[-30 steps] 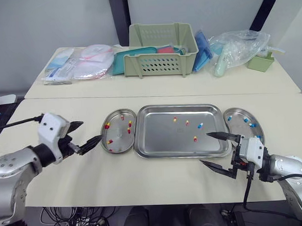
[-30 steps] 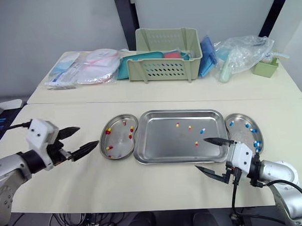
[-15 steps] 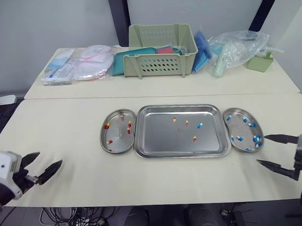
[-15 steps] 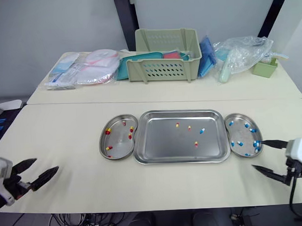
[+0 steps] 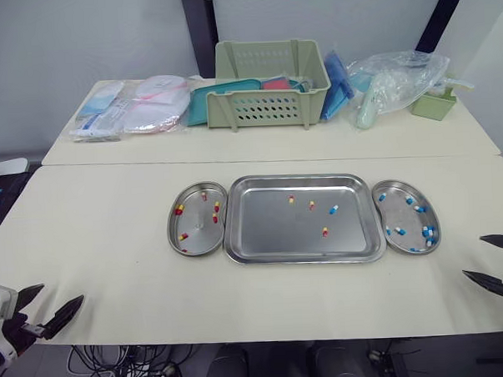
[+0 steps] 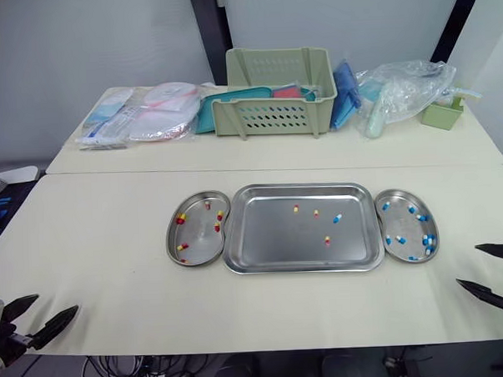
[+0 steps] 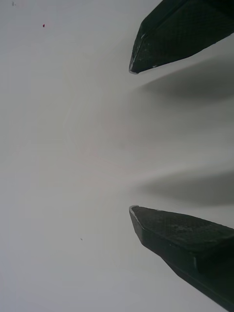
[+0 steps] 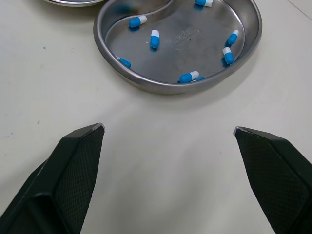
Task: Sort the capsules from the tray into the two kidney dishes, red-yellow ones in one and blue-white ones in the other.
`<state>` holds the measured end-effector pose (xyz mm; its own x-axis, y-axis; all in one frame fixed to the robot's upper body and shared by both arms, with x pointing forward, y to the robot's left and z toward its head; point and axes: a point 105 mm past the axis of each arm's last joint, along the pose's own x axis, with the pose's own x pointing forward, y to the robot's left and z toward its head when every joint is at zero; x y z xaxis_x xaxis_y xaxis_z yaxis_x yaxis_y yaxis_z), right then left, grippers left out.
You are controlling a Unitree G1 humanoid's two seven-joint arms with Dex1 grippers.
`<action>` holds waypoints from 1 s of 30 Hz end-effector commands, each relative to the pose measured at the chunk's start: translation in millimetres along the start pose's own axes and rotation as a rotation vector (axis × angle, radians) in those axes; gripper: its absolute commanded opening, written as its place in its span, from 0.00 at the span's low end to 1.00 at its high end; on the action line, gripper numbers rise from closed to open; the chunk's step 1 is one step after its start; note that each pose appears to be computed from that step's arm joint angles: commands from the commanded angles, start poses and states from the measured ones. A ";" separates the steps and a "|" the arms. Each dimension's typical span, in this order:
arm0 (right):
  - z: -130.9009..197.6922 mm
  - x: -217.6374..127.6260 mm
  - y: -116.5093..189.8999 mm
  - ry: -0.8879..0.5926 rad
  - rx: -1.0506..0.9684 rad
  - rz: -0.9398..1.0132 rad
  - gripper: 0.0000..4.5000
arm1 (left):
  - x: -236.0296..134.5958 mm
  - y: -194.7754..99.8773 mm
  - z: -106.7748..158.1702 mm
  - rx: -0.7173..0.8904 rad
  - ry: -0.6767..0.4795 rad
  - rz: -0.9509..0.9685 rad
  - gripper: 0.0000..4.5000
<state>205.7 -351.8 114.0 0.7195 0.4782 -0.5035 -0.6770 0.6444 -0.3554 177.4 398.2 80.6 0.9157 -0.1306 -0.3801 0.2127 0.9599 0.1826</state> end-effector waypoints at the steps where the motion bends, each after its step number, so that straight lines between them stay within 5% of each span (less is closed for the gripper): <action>1: 15.1 -3.7 2.6 -0.036 -0.060 -0.020 1.00 | 2.6 -5.8 8.1 0.019 -0.025 -0.009 1.00; 11: 65.7 49.9 67.9 -0.232 -0.010 0.037 1.00 | 12.6 -24.3 11.7 0.002 -0.043 -0.033 1.00; 22: 86.7 77.6 83.1 -0.299 0.063 0.039 1.00 | 0.6 -47.9 21.1 -0.016 -0.067 -0.052 1.00; 30: 90.1 80.5 85.1 -0.303 0.056 0.054 1.00 | 34.5 -131.5 90.7 -0.048 -0.251 -0.248 1.00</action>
<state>220.4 -210.3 106.8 0.7070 0.6523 -0.2732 -0.7071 0.6580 -0.2590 204.5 268.1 111.0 0.9036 -0.3666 -0.2216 0.3889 0.9190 0.0653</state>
